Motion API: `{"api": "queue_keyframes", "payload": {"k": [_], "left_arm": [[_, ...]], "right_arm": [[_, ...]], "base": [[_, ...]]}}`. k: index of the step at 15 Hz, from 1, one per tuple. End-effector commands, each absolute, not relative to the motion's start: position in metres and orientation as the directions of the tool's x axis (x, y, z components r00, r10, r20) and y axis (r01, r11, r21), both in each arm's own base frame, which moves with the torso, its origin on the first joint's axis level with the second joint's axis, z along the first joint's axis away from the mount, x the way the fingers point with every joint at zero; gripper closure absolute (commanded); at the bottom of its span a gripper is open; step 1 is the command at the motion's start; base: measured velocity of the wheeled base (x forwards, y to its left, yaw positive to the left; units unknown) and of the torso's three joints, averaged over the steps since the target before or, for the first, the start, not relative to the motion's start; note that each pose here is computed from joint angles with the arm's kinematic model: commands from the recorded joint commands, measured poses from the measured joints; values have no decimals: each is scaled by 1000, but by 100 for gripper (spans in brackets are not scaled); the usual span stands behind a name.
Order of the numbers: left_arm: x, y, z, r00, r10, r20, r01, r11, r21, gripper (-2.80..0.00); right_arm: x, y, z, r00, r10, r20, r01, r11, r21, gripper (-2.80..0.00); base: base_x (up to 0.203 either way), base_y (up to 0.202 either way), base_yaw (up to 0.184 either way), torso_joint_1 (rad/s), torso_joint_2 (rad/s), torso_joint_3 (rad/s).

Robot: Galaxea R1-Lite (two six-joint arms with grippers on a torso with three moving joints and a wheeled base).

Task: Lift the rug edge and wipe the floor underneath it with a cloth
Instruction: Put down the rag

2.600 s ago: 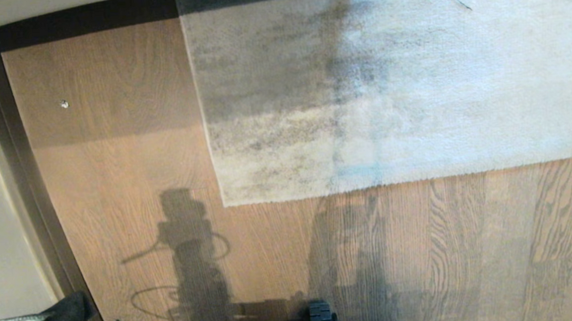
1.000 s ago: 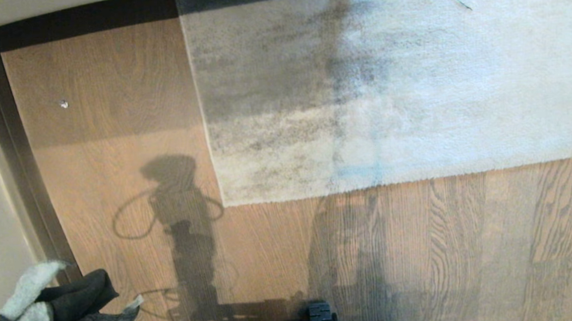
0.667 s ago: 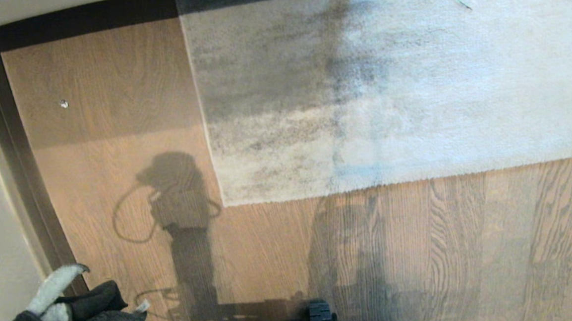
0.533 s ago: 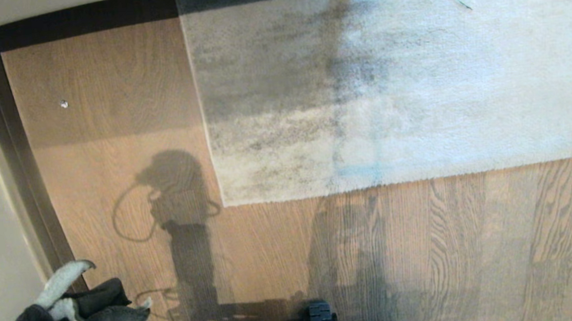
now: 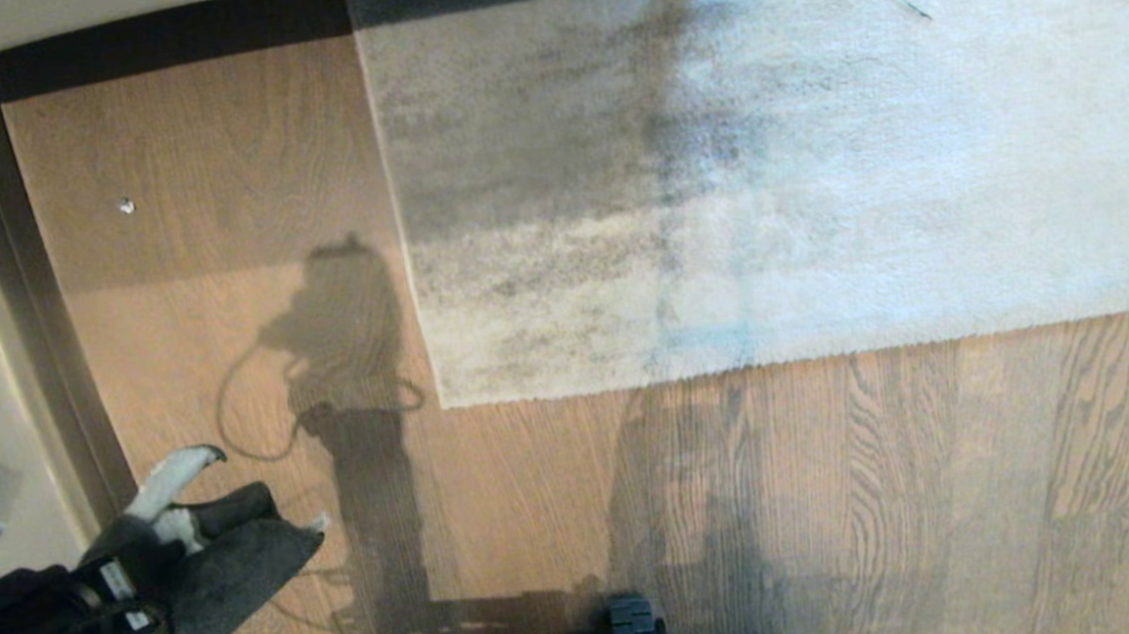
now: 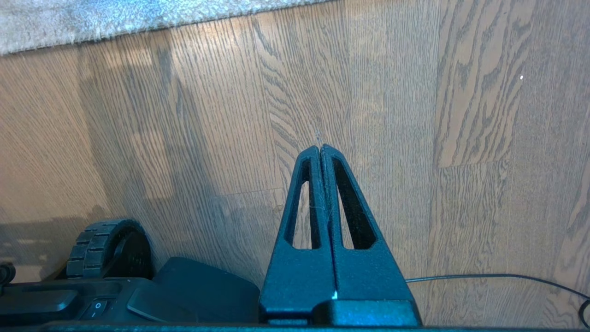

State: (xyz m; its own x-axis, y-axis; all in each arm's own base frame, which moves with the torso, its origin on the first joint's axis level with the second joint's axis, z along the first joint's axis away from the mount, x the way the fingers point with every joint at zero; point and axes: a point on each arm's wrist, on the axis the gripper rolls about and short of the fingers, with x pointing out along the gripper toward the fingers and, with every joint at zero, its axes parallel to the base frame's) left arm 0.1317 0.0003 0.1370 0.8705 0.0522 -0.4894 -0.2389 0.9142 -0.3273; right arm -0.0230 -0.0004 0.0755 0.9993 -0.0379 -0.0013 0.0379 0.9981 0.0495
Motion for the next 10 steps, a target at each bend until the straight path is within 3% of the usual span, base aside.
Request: {"api": "queue_keyframes", "payload": {"k": [1,10], "left_arm": [[153,11,131,843,103,-528,-307,898,-315,0],[208,28,137,894,98,-438,-267,901,-343,0]], "right_arm": [[-23,0,75,999,-38,-3,38,998,51,0],[-23,0,75,999,-38,-3,38,998,51,0]], "base": [[0,0,0,0,0,0],[0,0,0,0,0,0]]}}
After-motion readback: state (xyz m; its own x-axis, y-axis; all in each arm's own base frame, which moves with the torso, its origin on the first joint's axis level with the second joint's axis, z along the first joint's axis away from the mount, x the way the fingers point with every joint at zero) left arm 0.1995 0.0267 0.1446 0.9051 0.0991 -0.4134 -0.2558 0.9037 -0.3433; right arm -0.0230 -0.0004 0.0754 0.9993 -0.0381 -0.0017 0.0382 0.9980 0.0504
